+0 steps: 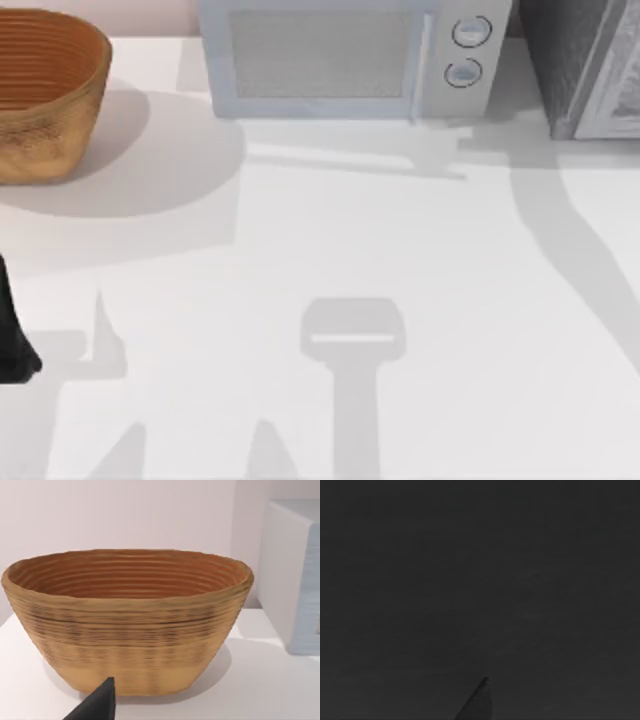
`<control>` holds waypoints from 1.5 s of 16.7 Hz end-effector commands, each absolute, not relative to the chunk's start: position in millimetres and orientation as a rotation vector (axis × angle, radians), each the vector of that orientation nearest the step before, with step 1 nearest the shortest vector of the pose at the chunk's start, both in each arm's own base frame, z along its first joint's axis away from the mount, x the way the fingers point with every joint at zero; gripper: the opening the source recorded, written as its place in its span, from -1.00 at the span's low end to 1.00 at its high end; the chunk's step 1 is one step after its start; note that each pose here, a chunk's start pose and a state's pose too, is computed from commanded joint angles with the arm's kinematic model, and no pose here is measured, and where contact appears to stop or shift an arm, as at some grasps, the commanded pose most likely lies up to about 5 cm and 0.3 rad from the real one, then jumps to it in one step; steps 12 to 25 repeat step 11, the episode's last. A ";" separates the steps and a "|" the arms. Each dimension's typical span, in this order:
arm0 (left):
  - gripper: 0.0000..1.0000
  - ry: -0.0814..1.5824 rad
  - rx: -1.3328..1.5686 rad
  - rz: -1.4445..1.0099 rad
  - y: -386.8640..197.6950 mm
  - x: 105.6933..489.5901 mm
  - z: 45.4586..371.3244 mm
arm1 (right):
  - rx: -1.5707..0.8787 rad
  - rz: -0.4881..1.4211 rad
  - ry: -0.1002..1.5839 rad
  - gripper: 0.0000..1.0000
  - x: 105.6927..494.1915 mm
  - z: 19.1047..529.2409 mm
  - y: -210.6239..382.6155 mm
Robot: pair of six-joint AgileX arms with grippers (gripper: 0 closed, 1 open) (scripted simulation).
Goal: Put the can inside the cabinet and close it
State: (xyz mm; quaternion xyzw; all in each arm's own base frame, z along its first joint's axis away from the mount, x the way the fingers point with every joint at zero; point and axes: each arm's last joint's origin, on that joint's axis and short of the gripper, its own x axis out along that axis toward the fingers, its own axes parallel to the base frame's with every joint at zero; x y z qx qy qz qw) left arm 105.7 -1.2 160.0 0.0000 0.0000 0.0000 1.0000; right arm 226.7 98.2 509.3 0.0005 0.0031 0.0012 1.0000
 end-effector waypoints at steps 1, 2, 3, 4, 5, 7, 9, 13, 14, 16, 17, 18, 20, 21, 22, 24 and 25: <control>1.00 0.000 0.000 0.000 -1.2 105.7 160.0 | 0.001 0.002 0.006 1.00 226.7 509.3 98.2; 1.00 0.000 0.000 0.000 -1.2 105.7 160.0 | -0.001 -0.033 -0.011 1.00 220.2 514.5 89.5; 1.00 0.000 0.000 0.000 -1.2 105.7 160.0 | -0.001 -0.034 -0.011 1.00 221.5 514.6 89.5; 1.00 0.000 0.000 0.000 -1.2 105.7 160.0 | -0.003 -0.035 -0.010 1.00 226.1 514.7 89.7; 1.00 0.000 0.000 0.000 -1.2 105.7 160.0 | -0.004 -0.035 -0.008 1.00 233.4 514.5 90.2; 1.00 0.000 0.000 0.000 -1.2 105.7 160.0 | -0.005 -0.033 -0.006 1.00 250.8 514.1 90.8; 1.00 0.000 0.000 0.000 -1.2 105.7 160.0 | -0.002 -0.033 -0.009 1.00 265.6 514.4 89.7; 1.00 0.000 0.000 0.000 -1.2 105.7 160.0 | -0.001 -0.033 -0.011 1.00 270.2 514.5 89.0; 1.00 0.000 0.000 0.000 -1.2 105.7 160.0 | -0.001 -0.033 -0.011 1.00 270.2 514.5 89.0; 1.00 0.000 0.000 0.000 -1.2 105.7 160.0 | -0.001 -0.033 -0.011 1.00 270.2 514.5 89.0; 1.00 0.000 0.000 0.000 -1.2 105.7 160.0 | -0.001 -0.033 -0.011 1.00 270.2 514.5 89.0; 1.00 0.000 0.000 0.000 -1.2 105.7 160.0 | -0.001 -0.033 -0.011 1.00 270.2 514.5 89.0; 1.00 0.000 0.000 0.000 -1.2 105.7 160.0 | -0.001 -0.033 -0.011 1.00 270.2 514.5 89.0; 1.00 0.000 0.000 0.000 -1.2 105.7 160.0 | -0.001 -0.033 -0.011 1.00 270.2 514.5 89.0; 1.00 0.000 0.000 0.000 -1.2 105.7 160.0 | -0.001 -0.033 -0.011 1.00 270.2 514.5 89.0; 1.00 0.000 0.000 0.000 -1.2 105.7 160.0 | -0.001 -0.033 -0.011 1.00 270.2 514.5 89.0; 1.00 0.000 0.000 0.000 -1.2 105.7 160.0 | -0.001 -0.033 -0.011 1.00 270.2 514.5 89.0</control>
